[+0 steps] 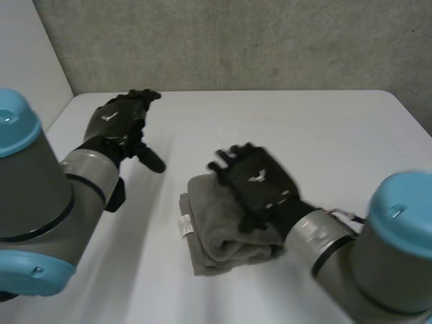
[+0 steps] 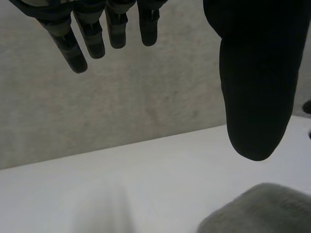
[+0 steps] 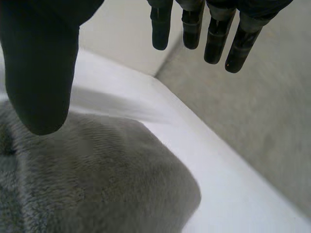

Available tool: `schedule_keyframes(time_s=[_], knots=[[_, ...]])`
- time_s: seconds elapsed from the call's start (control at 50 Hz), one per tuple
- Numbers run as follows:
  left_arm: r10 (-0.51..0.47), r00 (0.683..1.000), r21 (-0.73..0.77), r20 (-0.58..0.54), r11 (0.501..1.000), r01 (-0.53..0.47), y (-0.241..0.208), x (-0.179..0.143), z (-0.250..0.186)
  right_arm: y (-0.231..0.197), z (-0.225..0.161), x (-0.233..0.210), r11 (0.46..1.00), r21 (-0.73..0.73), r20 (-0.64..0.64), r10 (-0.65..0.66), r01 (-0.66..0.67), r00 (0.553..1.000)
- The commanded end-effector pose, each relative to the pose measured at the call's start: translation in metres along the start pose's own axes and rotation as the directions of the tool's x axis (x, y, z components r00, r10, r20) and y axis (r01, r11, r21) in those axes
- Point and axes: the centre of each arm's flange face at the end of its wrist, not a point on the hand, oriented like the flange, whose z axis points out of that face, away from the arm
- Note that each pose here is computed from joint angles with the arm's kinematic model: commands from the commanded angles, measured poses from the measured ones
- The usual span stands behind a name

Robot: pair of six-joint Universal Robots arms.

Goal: Fold the towel.

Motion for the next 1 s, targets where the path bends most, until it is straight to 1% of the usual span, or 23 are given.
schedule_keyframes(time_s=[0.02, 0.06, 0.1, 0.14, 0.16, 0.2, 0.26, 0.28, 0.3, 0.32, 0.36, 0.46, 0.5, 0.62, 0.74, 0.78, 0.82, 0.9, 0.92, 0.94, 0.96, 0.98, 1.0], knots=[[0.013, 0.995, -0.054, -0.102, 0.998, -0.019, 0.003, 0.043, 0.003, 0.006, -0.014, 0.045, 0.943, -0.123, -0.104, 0.297, -0.309, 0.949], [0.018, 0.993, -0.073, -0.12, 0.997, -0.027, 0.008, 0.052, 0.004, 0.012, -0.017, 0.057, 0.914, -0.151, -0.108, 0.363, -0.376, 0.925], [0.022, 0.991, -0.102, -0.135, 0.994, -0.036, 0.017, 0.06, 0.007, 0.013, -0.017, 0.065, 0.906, -0.151, -0.11, 0.381, -0.395, 0.918], [0.028, 0.99, -0.172, -0.14, 0.984, -0.053, 0.04, 0.072, 0.014, 0.015, -0.016, 0.073, 0.9, -0.146, -0.116, 0.397, -0.411, 0.911], [0.028, 0.99, -0.172, -0.14, 0.984, -0.053, 0.041, 0.072, 0.014, 0.016, -0.015, 0.078, 0.895, -0.143, -0.117, 0.409, -0.423, 0.905], [0.044, 0.995, -0.254, -0.095, 0.965, -0.067, 0.067, 0.074, 0.023, 0.017, -0.013, 0.082, 0.891, -0.14, -0.114, 0.42, -0.433, 0.9], [0.054, 0.997, -0.293, -0.059, 0.954, -0.069, 0.079, 0.071, 0.027, 0.025, -0.007, 0.087, 0.878, -0.154, -0.114, 0.44, -0.453, 0.891], [0.069, 0.997, -0.336, -0.018, 0.939, -0.07, 0.092, 0.066, 0.03, 0.029, -0.002, 0.088, 0.872, -0.165, -0.111, 0.447, -0.46, 0.888], [0.084, 0.996, -0.372, 0.021, 0.926, -0.07, 0.103, 0.062, 0.032, 0.029, -0.002, 0.088, 0.872, -0.166, -0.111, 0.447, -0.46, 0.888], [0.084, 0.996, -0.372, 0.022, 0.925, -0.07, 0.103, 0.062, 0.032, 0.033, 0.003, 0.088, 0.869, -0.175, -0.106, 0.452, -0.464, 0.886], [0.104, 0.993, -0.422, 0.064, 0.904, -0.068, 0.117, 0.056, 0.032, 0.039, 0.008, 0.087, 0.867, -0.19, -0.1, 0.45, -0.461, 0.887], [0.112, 0.989, -0.471, 0.092, 0.88, -0.056, 0.131, 0.047, 0.028, 0.056, 0.026, 0.09, 0.859, -0.224, -0.093, 0.451, -0.46, 0.888], [0.122, 0.987, -0.487, 0.101, 0.871, -0.058, 0.135, 0.042, 0.025, 0.064, 0.038, 0.076, 0.862, -0.254, -0.049, 0.442, -0.439, 0.896], [0.146, 0.983, -0.53, 0.11, 0.845, -0.066, 0.143, 0.033, 0.014, 0.072, 0.052, 0.051, 0.881, -0.288, 0.016, 0.396, -0.375, 0.918], [0.149, 0.983, -0.535, 0.111, 0.842, -0.068, 0.145, 0.031, 0.009, 0.081, 0.056, 0.043, 0.907, -0.312, 0.015, 0.302, -0.283, 0.953], [0.149, 0.983, -0.525, 0.109, 0.848, -0.071, 0.143, 0.029, 0.008, 0.08, 0.057, 0.041, 0.916, -0.314, 0.011, 0.267, -0.25, 0.964], [0.144, 0.983, -0.515, 0.112, 0.855, -0.066, 0.141, 0.029, 0.008, 0.075, 0.059, 0.041, 0.934, -0.307, -0.008, 0.188, -0.181, 0.982], [0.126, 0.985, -0.486, 0.118, 0.872, -0.054, 0.128, 0.028, 0.009, 0.066, 0.059, 0.048, 0.948, -0.294, -0.045, 0.115, -0.123, 0.992], [0.115, 0.986, -0.464, 0.119, 0.885, -0.047, 0.119, 0.028, 0.009, 0.053, 0.058, 0.053, 0.959, -0.267, -0.065, 0.085, -0.099, 0.994], [0.096, 0.988, -0.436, 0.119, 0.899, -0.035, 0.106, 0.03, 0.009, 0.053, 0.058, 0.053, 0.959, -0.267, -0.066, 0.084, -0.099, 0.994], [0.096, 0.988, -0.435, 0.119, 0.9, -0.035, 0.106, 0.03, 0.009, 0.038, 0.055, 0.059, 0.97, -0.229, -0.089, 0.067, -0.086, 0.994], [0.076, 0.991, -0.403, 0.112, 0.915, -0.025, 0.092, 0.032, 0.008, 0.021, 0.052, 0.065, 0.98, -0.183, -0.111, 0.055, -0.075, 0.992], [0.052, 0.994, -0.366, 0.098, 0.931, -0.012, 0.075, 0.034, 0.006, 0.021, 0.052, 0.065, 0.98, -0.182, -0.112, 0.055, -0.074, 0.992]])
